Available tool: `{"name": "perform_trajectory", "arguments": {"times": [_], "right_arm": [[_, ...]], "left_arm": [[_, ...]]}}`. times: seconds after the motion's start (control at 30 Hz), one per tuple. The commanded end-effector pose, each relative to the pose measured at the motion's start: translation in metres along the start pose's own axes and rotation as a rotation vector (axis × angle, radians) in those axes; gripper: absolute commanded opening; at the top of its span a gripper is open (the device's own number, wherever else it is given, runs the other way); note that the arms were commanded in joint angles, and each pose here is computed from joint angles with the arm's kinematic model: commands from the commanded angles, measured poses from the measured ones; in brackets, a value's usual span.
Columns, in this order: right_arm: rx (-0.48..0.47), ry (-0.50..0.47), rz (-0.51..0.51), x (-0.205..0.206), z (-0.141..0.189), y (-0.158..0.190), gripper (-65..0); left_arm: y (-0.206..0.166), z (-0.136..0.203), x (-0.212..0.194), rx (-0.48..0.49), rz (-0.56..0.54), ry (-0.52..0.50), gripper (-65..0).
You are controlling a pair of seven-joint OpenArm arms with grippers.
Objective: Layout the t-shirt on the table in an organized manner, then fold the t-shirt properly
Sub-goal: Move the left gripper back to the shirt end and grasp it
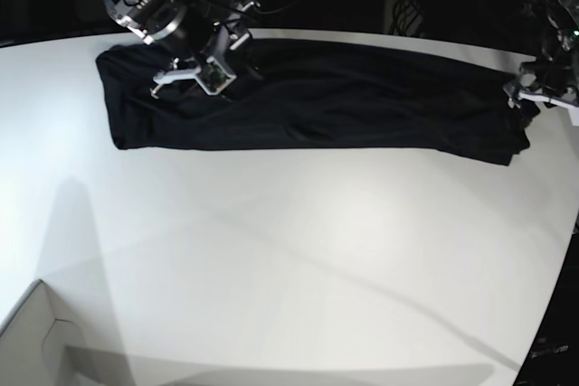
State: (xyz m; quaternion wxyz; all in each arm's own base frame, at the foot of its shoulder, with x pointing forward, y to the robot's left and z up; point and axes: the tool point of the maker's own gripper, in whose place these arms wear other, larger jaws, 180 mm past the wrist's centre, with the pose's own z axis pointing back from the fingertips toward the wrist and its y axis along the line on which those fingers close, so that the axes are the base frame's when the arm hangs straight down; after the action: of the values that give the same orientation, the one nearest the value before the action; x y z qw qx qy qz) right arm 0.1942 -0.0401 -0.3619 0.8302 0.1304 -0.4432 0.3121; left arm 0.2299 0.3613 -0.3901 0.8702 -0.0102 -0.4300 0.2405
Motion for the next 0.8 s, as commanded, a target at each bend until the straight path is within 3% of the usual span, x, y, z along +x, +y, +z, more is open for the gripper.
{"name": "perform_trajectory", "arguments": {"times": [0.0, 0.13, 0.23, 0.53, 0.77], "right_arm": [[-0.001, -0.043, -0.005, 0.010, 0.002, 0.000, -32.3], [0.003, -0.046, -0.007, 0.011, 0.001, 0.001, -32.3], [0.003, -0.049, -0.007, 0.012, 0.001, 0.002, -32.3], [0.003, -0.049, -0.007, 0.012, 0.000, 0.002, -32.3], [0.002, -0.051, -0.006, 0.013, 0.000, 0.001, -32.3]], "left_arm": [[-0.003, 0.001, 0.022, -0.011, -0.023, -0.058, -10.1], [-0.003, 0.000, 0.020, -0.010, -0.029, -0.052, -5.1], [-0.008, -0.004, 0.026, -0.018, -0.024, -0.065, -5.0], [0.000, -0.023, -0.005, -0.017, 0.054, 0.020, -4.7], [-0.023, -0.033, -0.018, -0.071, 0.016, 0.038, -5.2]]}}
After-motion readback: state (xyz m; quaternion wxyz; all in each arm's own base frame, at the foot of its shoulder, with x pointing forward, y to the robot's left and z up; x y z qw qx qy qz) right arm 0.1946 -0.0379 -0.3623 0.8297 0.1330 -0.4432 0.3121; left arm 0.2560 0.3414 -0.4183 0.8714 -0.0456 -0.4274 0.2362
